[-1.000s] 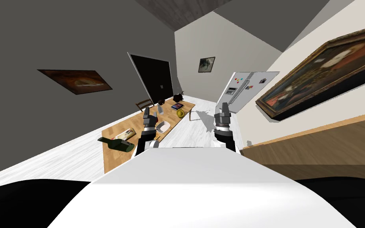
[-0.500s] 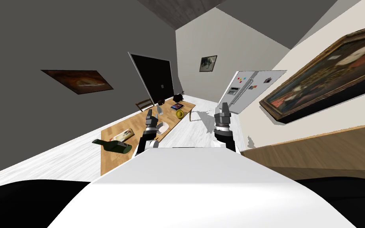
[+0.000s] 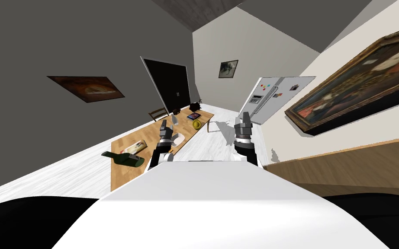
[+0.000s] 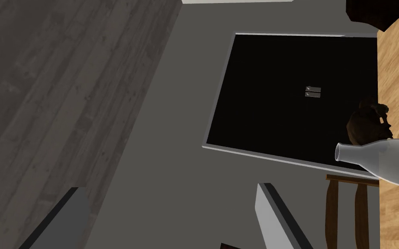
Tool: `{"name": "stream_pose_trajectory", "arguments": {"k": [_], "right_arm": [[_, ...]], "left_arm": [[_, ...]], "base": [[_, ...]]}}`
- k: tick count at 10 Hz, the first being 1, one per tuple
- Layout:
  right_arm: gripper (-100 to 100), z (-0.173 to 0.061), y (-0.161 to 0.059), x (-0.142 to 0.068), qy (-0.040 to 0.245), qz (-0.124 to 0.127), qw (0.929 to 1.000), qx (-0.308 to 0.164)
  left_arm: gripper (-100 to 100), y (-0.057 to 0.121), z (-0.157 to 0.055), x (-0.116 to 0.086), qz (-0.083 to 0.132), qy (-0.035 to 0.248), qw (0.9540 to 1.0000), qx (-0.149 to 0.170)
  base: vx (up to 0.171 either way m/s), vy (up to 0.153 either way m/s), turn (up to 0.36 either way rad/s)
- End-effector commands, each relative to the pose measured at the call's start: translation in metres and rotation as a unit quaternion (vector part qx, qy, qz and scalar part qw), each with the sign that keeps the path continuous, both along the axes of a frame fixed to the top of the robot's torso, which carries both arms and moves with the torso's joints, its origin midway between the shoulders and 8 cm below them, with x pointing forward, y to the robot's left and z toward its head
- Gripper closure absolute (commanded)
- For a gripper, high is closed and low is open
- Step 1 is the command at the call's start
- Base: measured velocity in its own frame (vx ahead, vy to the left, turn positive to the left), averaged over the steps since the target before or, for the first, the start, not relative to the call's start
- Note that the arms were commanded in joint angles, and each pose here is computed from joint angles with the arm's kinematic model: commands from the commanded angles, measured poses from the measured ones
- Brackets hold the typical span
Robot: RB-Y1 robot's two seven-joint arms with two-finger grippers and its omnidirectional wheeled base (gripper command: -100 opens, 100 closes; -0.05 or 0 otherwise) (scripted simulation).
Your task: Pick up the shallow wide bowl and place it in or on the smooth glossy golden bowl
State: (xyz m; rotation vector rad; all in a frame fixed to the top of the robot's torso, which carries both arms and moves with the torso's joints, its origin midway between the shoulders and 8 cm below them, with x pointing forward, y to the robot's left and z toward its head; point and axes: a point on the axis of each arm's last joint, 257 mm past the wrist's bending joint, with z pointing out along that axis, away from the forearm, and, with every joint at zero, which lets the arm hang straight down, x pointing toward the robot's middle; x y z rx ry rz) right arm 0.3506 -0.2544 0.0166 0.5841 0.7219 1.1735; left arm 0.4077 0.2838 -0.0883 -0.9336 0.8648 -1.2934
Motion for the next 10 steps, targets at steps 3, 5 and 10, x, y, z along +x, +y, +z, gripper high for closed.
{"name": "stream_pose_trajectory", "arguments": {"k": [3,5,10], "right_arm": [[0,0.000,0.000,0.000,0.000,0.000,1.0000,0.000],[0,0.000,0.000,0.000,0.000,0.000,1.0000,0.000],[0,0.000,0.000,0.000,0.000,0.000,1.0000,0.000]], "left_arm": [[-100,0.003,-0.007,0.003,0.000,0.010,0.9999,-0.003],[-100,0.003,-0.007,0.003,0.000,0.010,0.9999,-0.003],[-100,0.013,-0.032,0.001,0.008,0.046,0.9989,0.001]], "base": [[0.022,-0.023,0.015],[-0.003,0.007,-0.015],[0.008,-0.010,0.009]]}}
